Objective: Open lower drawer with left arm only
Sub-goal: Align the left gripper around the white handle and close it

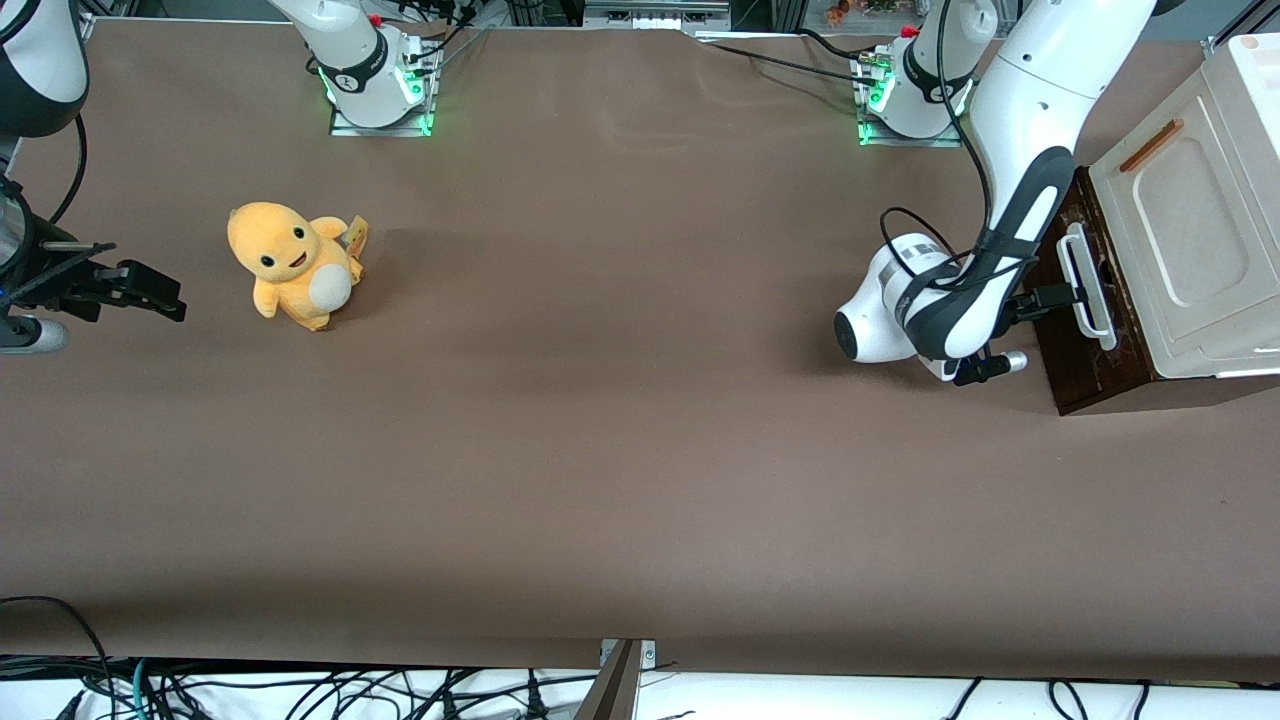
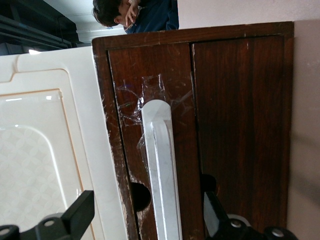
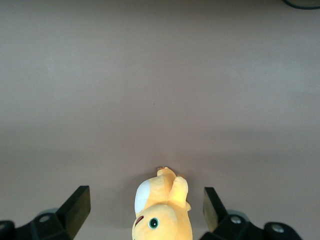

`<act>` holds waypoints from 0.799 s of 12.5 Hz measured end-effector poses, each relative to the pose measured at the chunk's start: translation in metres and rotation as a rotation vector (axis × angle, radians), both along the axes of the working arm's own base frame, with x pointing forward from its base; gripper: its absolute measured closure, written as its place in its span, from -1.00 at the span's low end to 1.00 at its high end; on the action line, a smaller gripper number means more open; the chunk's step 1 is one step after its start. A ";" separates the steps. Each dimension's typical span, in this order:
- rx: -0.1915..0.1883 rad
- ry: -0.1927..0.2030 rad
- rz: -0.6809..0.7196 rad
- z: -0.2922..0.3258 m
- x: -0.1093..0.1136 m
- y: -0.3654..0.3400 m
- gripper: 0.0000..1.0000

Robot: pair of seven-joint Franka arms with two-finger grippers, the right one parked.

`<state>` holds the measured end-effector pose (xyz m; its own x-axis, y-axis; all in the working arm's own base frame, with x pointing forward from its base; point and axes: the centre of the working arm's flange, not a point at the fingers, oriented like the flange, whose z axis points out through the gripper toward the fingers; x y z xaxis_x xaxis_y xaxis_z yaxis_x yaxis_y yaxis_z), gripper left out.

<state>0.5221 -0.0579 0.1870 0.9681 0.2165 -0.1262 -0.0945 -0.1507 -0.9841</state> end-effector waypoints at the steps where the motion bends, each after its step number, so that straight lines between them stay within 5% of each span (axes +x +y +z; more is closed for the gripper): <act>1: 0.005 0.002 0.000 -0.002 0.001 0.005 -0.93; 10: 0.024 0.002 0.023 -0.021 -0.002 0.023 -0.82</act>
